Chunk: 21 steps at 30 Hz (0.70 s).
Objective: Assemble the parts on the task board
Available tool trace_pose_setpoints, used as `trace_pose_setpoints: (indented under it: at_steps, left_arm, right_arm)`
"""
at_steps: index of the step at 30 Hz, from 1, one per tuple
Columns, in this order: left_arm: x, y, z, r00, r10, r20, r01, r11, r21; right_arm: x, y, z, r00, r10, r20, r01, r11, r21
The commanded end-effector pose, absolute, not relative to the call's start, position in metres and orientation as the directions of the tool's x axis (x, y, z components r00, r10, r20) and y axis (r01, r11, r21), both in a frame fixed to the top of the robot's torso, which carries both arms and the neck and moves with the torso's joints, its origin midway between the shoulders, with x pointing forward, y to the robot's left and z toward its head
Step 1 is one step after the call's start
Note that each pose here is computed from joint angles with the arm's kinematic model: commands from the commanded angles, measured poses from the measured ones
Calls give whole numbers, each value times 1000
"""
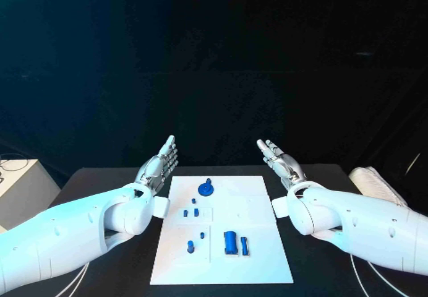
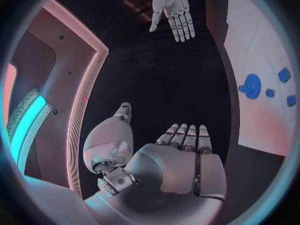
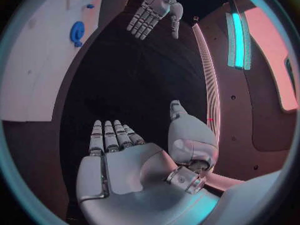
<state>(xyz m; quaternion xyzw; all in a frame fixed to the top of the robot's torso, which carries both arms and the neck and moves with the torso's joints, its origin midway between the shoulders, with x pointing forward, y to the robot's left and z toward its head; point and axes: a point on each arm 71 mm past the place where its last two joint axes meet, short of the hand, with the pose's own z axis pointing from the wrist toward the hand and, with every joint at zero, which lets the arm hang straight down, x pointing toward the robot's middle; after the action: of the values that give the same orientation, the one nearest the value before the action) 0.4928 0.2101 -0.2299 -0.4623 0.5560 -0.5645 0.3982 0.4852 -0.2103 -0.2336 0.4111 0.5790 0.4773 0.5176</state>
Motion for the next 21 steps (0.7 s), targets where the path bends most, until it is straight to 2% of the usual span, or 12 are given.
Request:
trace_pose_setpoints:
  at_steps: [1, 8, 21]
  left_arm:
    - [485, 208, -227, -121, -992, 37, -17, -36, -999]
    - [467, 196, -225, -41, -999, 17, -4, -17, -1000]
    - [462, 192, -224, -17, -1000, 10, -1, -10, -1000]
  right_arm:
    - [475, -205, -230, -44, 995, -88, -16, 88, 996]
    - [463, -193, -225, -19, 1000, 5, 0, -5, 1000]
    - [462, -192, -224, -17, 1000, 10, 1, -10, 1000]
